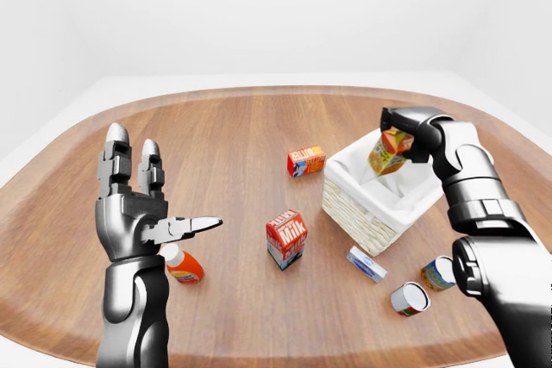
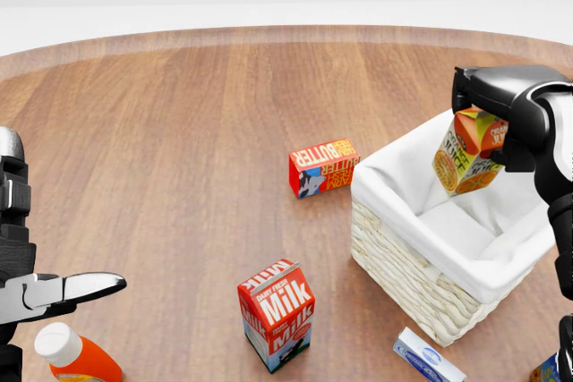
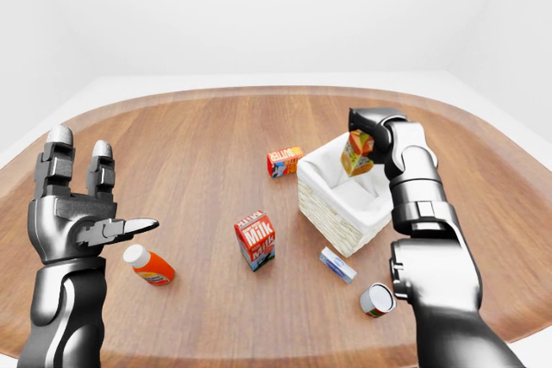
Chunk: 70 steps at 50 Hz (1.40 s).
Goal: Pick up the orange juice, and put it in the basket.
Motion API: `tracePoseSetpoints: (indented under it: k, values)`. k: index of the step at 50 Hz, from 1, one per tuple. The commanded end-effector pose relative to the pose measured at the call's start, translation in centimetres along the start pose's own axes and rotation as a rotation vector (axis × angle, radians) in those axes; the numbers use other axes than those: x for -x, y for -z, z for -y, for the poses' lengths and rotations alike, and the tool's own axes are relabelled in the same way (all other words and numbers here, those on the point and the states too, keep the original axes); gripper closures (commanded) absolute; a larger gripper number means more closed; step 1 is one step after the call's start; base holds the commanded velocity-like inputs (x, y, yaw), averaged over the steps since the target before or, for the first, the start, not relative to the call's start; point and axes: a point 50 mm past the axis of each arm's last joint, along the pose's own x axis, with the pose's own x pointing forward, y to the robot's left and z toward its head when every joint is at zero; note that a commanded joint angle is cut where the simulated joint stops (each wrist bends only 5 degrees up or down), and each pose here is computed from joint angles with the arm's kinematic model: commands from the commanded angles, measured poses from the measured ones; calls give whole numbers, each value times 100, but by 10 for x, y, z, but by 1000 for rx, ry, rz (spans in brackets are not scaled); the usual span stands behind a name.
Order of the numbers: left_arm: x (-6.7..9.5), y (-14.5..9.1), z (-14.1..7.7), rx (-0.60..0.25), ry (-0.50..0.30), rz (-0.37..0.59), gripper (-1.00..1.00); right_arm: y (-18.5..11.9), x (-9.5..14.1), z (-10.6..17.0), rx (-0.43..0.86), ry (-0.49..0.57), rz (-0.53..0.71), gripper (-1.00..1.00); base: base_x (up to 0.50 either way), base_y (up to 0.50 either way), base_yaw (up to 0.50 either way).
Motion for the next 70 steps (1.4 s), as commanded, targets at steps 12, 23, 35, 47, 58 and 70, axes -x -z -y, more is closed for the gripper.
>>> tracePoseSetpoints:
  k: [12, 23, 35, 47, 58, 70]
  values:
    - [0, 0, 0, 0, 0, 0, -100, -9, -9, -17, 40, -12, -3, 100, 0, 0, 0]
    - [0, 0, 0, 0, 0, 0, -100, -9, -12, -24, 58, -20, -13, 100, 0, 0, 0]
    - [0, 0, 0, 0, 0, 0, -100, -7, -14, -26, 74, -9, -28, 100, 0, 0, 0]
    - [0, 0, 0, 0, 0, 0, -100, -7, -17, -27, 87, 16, -35, 100, 0, 0, 0]
    - [0, 0, 0, 0, 0, 0, -100, -17, -20, -34, 94, 23, -14, 100, 0, 0, 0]
    - [0, 0, 0, 0, 0, 0, -100, -25, -23, -41, 93, 20, 3, 100, 0, 0, 0]
